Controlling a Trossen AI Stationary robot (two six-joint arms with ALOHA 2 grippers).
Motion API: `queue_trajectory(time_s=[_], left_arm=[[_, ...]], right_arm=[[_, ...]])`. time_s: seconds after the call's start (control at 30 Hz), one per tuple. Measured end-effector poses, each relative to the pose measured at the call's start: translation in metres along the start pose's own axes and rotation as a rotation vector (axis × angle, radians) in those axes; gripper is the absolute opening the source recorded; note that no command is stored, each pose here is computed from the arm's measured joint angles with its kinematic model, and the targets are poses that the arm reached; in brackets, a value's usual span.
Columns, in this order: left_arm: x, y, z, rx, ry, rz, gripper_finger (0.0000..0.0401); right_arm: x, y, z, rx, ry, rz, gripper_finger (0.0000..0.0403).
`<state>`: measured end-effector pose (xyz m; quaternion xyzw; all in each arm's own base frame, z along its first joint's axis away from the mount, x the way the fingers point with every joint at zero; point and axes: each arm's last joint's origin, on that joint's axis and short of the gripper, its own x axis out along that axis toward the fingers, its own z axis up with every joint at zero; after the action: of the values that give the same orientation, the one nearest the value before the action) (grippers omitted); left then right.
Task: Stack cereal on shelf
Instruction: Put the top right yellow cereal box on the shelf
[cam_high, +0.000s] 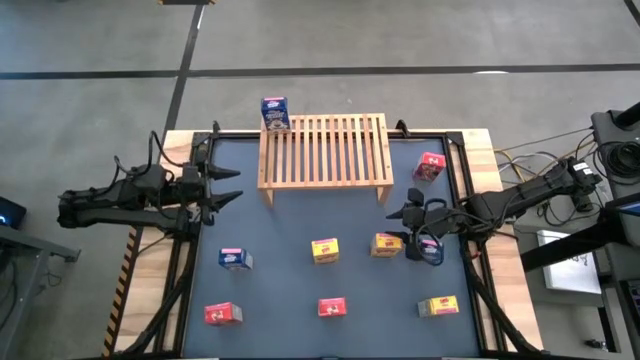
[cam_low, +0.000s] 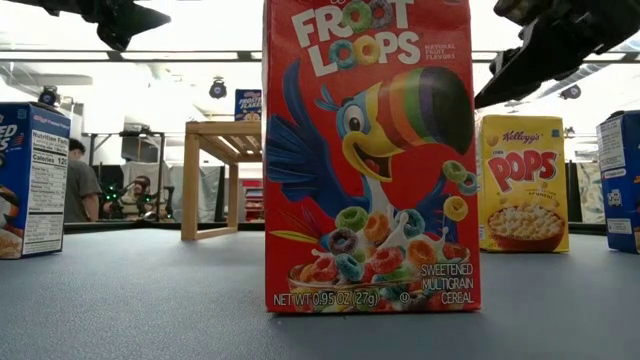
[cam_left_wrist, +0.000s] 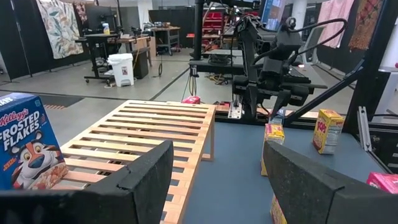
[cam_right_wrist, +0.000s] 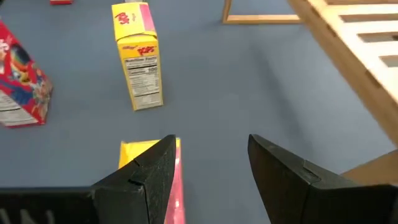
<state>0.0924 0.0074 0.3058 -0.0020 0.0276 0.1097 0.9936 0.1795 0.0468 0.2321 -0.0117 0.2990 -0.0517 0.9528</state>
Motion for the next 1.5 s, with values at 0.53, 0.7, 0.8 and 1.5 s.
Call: queue_trajectory(time_s=[0.53, 0.7, 0.8, 1.5], left_arm=[[-0.002, 0.004, -0.002, 0.008, 0.016, 0.129, 0.0233], [-0.002, 0.004, -0.002, 0.008, 0.016, 0.129, 0.0233], [-0.002, 0.004, -0.002, 0.010, 0.021, 0.129, 0.0233], [-0.003, 0.004, -0.004, 0.011, 0.040, 0.129, 0.0233]], right_arm=[[-0.001, 0.008, -0.008, -0.002, 0.027, 0.026, 0.0192], [-0.001, 0.008, -0.008, -0.002, 0.027, 0.026, 0.0192], [-0.001, 0.009, -0.009, 0.005, 0.028, 0.028, 0.0192], [-0.005, 0.015, -0.011, 0.009, 0.031, 0.062, 0.0192]])
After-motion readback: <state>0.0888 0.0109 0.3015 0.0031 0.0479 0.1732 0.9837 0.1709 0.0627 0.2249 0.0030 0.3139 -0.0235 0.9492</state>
